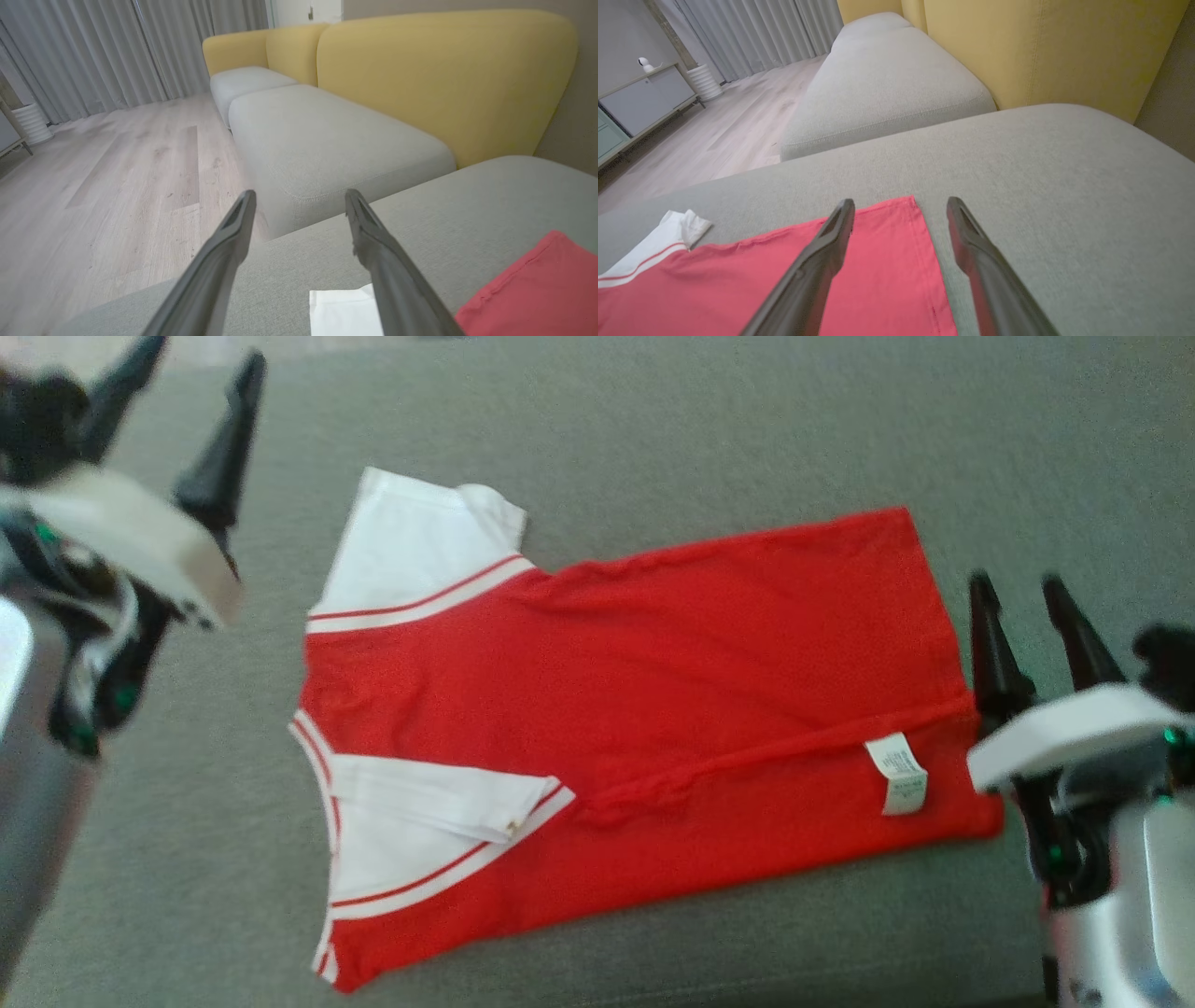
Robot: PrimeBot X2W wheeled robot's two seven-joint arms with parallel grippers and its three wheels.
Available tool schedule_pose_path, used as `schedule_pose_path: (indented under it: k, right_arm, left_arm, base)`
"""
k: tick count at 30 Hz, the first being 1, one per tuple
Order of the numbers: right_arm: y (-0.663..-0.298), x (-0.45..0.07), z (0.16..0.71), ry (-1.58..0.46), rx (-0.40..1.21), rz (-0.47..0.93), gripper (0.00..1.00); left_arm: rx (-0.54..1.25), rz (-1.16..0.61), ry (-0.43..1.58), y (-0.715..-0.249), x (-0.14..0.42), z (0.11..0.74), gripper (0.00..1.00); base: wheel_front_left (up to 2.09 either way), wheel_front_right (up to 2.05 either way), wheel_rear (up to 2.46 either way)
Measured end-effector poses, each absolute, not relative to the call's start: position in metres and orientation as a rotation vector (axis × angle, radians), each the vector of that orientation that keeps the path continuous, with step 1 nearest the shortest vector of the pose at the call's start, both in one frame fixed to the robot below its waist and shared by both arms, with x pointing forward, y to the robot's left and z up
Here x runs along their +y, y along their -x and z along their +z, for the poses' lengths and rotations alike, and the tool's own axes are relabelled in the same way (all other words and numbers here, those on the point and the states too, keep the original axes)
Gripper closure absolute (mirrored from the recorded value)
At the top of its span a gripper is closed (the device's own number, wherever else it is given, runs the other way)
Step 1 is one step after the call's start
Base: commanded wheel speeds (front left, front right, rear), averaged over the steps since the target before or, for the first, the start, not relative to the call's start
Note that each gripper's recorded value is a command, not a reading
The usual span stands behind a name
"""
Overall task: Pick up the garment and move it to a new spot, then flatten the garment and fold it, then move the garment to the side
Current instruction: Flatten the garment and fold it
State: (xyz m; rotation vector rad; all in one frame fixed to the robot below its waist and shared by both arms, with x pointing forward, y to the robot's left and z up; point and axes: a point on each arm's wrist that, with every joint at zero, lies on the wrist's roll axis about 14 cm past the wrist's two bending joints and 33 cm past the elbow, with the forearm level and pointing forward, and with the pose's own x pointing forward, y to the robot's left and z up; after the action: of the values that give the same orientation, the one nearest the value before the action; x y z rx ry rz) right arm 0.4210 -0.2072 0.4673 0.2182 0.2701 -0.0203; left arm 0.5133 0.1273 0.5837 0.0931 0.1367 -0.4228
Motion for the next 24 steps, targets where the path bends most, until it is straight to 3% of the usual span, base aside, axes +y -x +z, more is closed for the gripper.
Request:
schedule_pose_path:
  k: [6,13,24]
  right_arm:
    - [-0.446,-0.203,0.472,-0.181,0.25,0.006,0.0]
    - [-0.453,-0.214,0.453,-0.16,0.29,-0.019,0.0]
    - [-0.446,-0.23,0.432,-0.169,0.342,-0.07,0.0]
  left_arm:
    - [0.4,-0.479,-0.172,-0.557,0.113,0.509,0.0]
    - [0.655,-0.489,-0.167,-0.576,0.108,0.416,0.0]
    - [0.817,-0.505,-0.125,-0.577,0.101,0.362,0.0]
  base:
    - [0.0,0.0,0.0]
    - [0.0,0.0,0.0]
    - [0.0,0.0,0.0]
